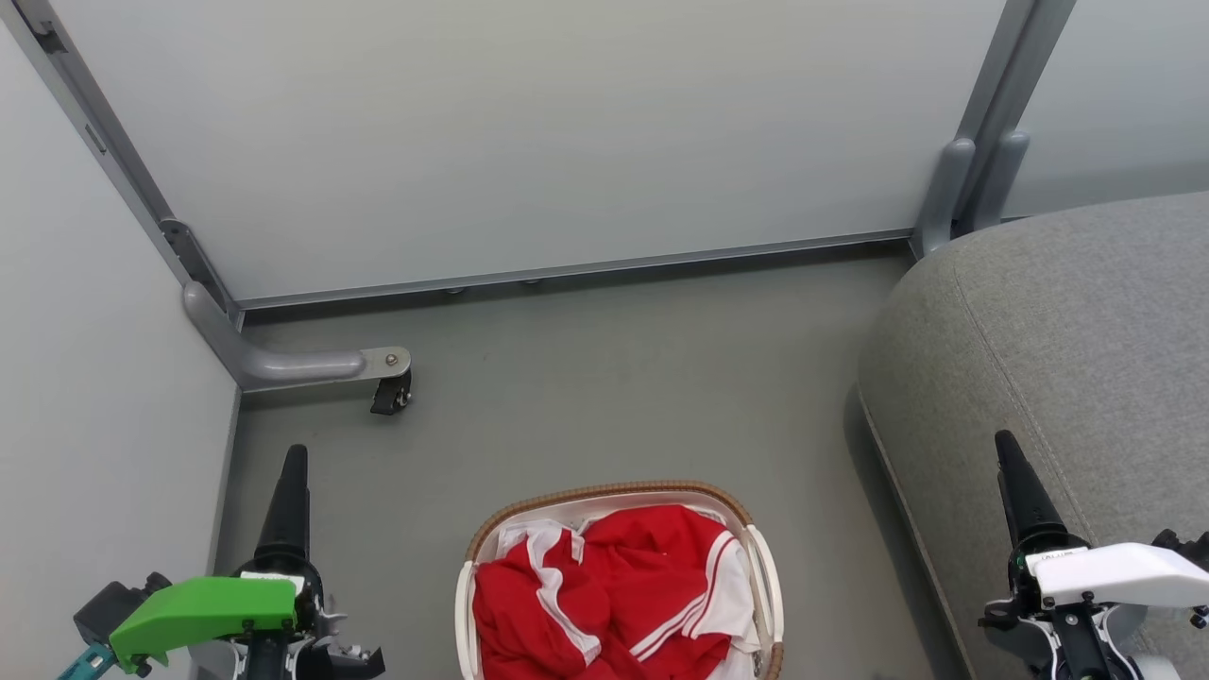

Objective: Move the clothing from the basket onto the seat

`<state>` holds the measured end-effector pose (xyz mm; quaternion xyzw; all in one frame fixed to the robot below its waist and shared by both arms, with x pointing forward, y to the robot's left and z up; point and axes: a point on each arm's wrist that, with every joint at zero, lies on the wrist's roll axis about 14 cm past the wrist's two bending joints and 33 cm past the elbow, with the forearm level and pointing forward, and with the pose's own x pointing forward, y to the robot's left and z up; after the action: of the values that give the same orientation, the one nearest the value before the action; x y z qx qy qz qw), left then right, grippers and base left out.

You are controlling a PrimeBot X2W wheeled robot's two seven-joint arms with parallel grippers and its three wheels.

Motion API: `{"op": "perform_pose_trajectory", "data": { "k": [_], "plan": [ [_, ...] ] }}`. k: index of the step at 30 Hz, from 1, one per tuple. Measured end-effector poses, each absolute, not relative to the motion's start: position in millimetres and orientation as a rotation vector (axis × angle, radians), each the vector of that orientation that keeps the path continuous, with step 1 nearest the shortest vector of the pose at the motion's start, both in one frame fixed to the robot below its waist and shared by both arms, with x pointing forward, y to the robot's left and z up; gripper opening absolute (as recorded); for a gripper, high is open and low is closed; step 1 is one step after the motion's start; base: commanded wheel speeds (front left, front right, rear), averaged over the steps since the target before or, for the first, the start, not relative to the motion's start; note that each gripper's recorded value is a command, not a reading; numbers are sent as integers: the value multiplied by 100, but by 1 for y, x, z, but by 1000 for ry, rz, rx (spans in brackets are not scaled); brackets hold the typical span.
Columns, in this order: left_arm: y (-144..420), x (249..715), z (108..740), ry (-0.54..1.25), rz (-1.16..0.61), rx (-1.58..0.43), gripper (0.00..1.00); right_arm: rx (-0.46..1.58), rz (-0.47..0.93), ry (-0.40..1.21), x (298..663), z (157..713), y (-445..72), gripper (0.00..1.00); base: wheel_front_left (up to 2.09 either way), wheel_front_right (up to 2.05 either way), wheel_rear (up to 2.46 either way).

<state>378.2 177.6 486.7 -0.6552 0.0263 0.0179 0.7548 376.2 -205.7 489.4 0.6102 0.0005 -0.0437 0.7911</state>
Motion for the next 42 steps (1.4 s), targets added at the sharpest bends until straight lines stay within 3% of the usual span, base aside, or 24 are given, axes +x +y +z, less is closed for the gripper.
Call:
{"op": "perform_pose_trajectory", "data": {
  "k": [17, 42],
  "plan": [
    [173, 381, 506, 4, -14, -1099, 100, 916, -2, -48, 378, 517, -190, 100, 0, 0, 0],
    [157, 370, 500, 14, -53, -686, 100, 551, 47, -53, 373, 516, -174, 100, 0, 0, 0]
  ]
}}
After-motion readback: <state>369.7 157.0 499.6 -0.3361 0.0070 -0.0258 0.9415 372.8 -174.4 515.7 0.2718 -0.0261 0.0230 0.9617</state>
